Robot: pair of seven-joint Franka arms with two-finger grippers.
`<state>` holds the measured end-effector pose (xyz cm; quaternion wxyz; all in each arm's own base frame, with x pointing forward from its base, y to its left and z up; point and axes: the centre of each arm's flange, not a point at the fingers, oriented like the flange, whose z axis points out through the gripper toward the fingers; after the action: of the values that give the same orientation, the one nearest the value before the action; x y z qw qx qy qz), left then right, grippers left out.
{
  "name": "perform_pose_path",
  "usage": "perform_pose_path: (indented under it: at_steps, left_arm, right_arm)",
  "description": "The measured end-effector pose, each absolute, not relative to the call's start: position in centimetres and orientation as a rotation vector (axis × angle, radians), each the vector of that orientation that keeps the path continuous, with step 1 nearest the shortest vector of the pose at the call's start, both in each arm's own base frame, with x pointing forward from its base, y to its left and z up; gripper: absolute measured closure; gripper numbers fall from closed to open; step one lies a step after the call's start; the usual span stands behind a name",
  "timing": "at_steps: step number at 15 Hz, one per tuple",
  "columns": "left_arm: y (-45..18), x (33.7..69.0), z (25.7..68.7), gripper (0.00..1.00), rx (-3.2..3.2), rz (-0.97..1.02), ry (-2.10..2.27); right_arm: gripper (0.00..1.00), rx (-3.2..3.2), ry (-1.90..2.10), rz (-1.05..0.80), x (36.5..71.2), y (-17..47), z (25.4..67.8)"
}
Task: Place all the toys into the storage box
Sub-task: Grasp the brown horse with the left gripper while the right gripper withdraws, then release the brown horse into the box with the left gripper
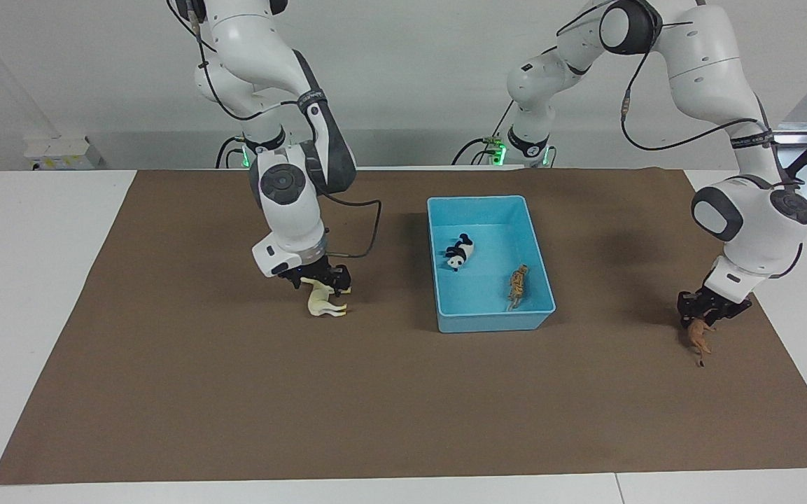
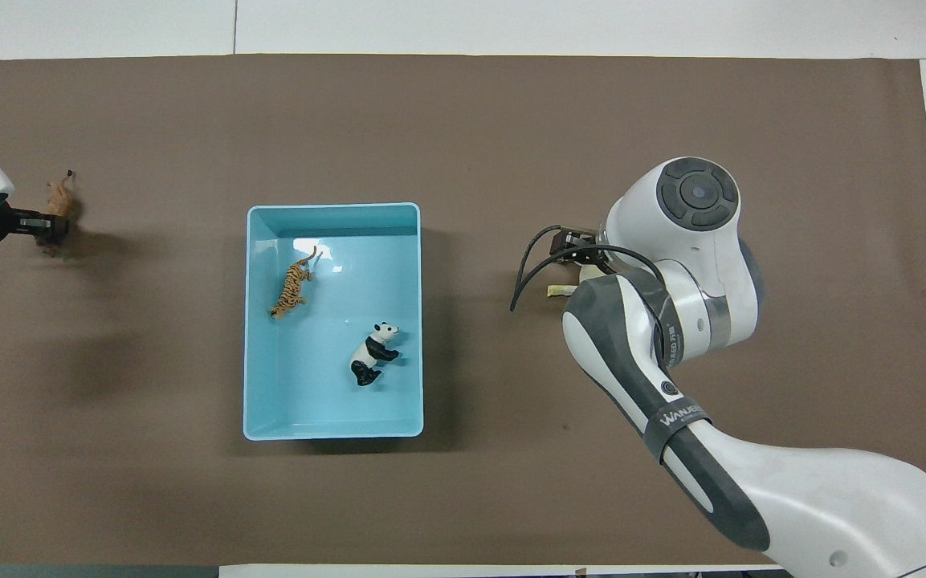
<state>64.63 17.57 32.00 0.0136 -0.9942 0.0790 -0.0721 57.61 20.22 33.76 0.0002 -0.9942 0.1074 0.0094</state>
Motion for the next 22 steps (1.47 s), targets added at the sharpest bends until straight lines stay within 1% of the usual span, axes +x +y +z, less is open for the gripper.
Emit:
perform_pose_path:
  at_steps: [1, 3, 6, 8, 10, 12, 13, 16, 17, 19, 21, 22]
  left_arm:
    - [16.9, 64.6, 33.2, 0.55, -3.106, -0.198, 0.225]
    - [14.3, 64.3, 36.9, 0.55, -3.117, -0.156, 0.164]
    - [8.0, 63.1, 43.5, 0.55, -3.108, -0.115, 0.057]
    - [1.8, 61.8, 47.2, 0.55, -3.100, -0.105, -0.040]
    - [-5.3, 60.2, 49.7, 0.55, -3.094, -0.100, -0.127]
    - [-12.2, 58.1, 50.8, 0.55, -3.088, -0.093, -0.203]
    - [-15.7, 56.7, 50.6, 0.55, -3.084, -0.088, -0.245]
    - [-22.4, 52.8, 48.2, 0.54, -3.076, -0.079, -0.277]
    - [-23.4, 51.9, 47.4, 0.48, -3.075, -0.082, -0.285]
    - [-24.2, 51.0, 47.0, 0.26, -3.070, -0.081, -0.315]
    - [-24.1, 50.9, 47.4, 0.06, -3.070, -0.091, -0.332]
    - [-24.0, 50.9, 47.5, 0.00, -3.070, -0.096, -0.338]
  right_arm:
    - [0.00, -3.146, 0.299, 0.023, 57.4, 20.1, 33.7]
    - [0.00, -3.170, 0.258, 0.003, 57.2, 19.9, 33.4]
    - [0.00, -3.166, 0.245, -0.040, 57.1, 20.0, 32.6]
    - [0.00, -3.163, 0.237, -0.056, 57.1, 20.1, 32.1]
    - [0.00, -3.157, 0.232, -0.079, 57.3, 20.3, 32.0]
    - [0.00, -3.153, 0.222, -0.098, 57.3, 20.4, 31.7]
    - [0.00, -3.157, 0.199, -0.092, 57.2, 20.4, 31.4]
    - [0.00, -3.165, 0.136, -0.081, 56.8, 20.2, 30.5]
    - [0.00, -3.165, 0.131, -0.084, 56.6, 20.1, 30.2]
    - [0.00, -3.166, 0.128, -0.083, 56.3, 19.9, 29.6]
    - [0.00, -3.163, 0.127, -0.093, 56.2, 19.9, 29.4]
    - [0.01, -3.158, 0.127, -0.110, 56.2, 19.8, 29.2]
